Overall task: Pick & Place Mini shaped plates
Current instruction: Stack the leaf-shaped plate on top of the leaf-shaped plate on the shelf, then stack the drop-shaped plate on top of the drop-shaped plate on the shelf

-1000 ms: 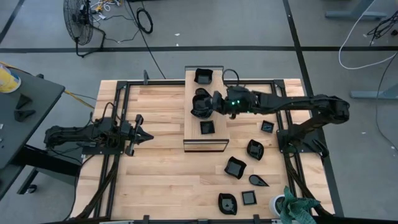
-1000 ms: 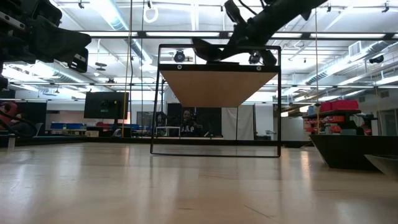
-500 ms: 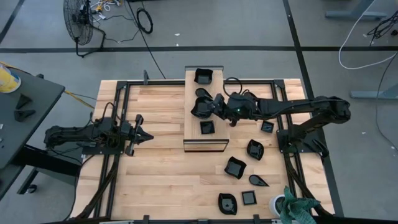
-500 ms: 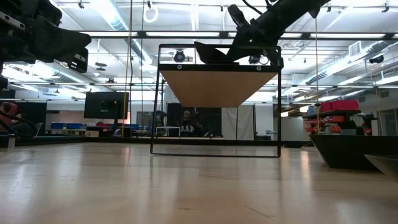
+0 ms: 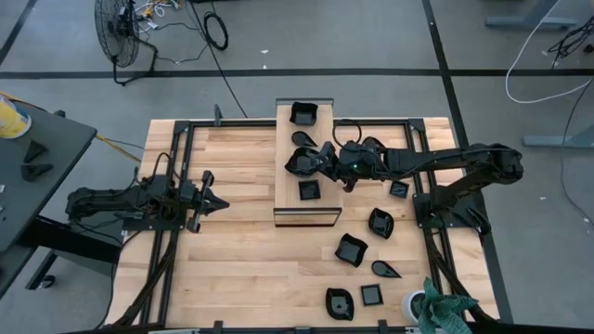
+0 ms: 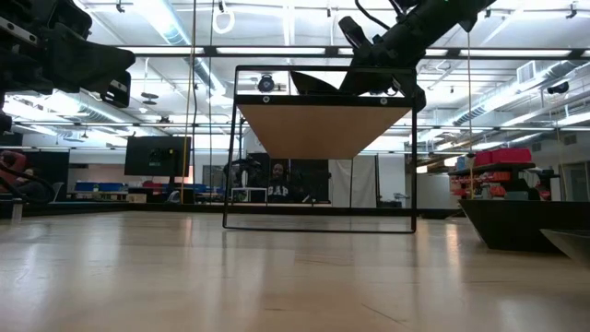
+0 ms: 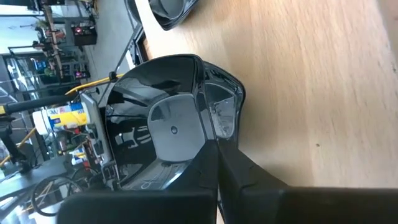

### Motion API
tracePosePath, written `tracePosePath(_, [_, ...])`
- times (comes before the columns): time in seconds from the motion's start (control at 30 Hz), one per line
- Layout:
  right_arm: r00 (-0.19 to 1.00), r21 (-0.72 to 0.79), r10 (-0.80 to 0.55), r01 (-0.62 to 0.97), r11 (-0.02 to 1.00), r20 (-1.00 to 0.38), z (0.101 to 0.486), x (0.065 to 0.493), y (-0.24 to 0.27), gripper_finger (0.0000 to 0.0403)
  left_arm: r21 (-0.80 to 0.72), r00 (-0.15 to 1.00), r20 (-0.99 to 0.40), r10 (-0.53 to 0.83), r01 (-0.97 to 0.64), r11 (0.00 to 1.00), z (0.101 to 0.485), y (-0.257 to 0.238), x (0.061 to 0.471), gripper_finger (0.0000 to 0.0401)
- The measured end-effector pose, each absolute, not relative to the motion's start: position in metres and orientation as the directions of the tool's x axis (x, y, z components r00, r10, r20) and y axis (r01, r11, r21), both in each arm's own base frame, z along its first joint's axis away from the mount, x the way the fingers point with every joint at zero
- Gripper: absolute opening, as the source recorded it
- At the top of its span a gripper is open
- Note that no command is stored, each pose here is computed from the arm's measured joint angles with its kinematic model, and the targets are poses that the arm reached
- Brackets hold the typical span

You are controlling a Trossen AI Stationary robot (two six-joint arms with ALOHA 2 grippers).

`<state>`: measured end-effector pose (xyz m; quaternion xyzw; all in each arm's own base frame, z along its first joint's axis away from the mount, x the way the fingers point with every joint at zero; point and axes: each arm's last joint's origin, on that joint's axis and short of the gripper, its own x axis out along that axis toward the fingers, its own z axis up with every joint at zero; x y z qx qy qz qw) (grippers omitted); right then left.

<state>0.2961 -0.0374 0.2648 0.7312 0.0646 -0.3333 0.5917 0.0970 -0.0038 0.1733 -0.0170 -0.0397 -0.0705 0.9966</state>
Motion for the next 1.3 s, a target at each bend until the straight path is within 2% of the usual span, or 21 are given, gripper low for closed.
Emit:
tracePosePath(0.2, [0.771, 0.824, -0.3, 0.489, -0.287, -0.562, 0.265, 0.296, -0.037, 0.0012, -0.028, 0.987, 0.081, -0.139, 0.142, 0.989, 0.173, -0.004, 0.097, 0.0018])
tracePosePath(0.7, [0.782, 0.835, -0.301, 0.481, -0.266, -0.546, 0.268, 0.296, -0.037, 0.0097, -0.028, 0.987, 0.082, -0.14, 0.142, 0.989, 0.173, -0.004, 0.097, 0.0018])
tracePosePath(0.8, [0.799, 0.855, -0.305, 0.473, -0.211, -0.518, 0.273, 0.295, -0.039, 0.0113, -0.028, 0.987, 0.081, -0.139, 0.142, 0.989, 0.173, -0.004, 0.097, 0.0018])
tracePosePath(0.97, [0.815, 0.871, -0.339, 0.491, -0.022, -0.469, 0.286, 0.286, -0.046, 0.0131, -0.028, 0.987, 0.082, -0.139, 0.142, 0.989, 0.173, -0.004, 0.097, 0.0018])
tracePosePath(1.13, [0.809, 0.829, -0.414, 0.525, 0.192, -0.417, 0.301, 0.272, -0.061, 0.0135, -0.028, 0.987, 0.082, -0.139, 0.142, 0.989, 0.173, -0.004, 0.097, 0.0018])
tracePosePath(1.3, [0.791, 0.765, -0.471, 0.564, 0.312, -0.391, 0.312, 0.257, -0.078, 0.0135, -0.028, 0.987, 0.082, -0.139, 0.142, 0.989, 0.173, -0.004, 0.097, 0.0018])
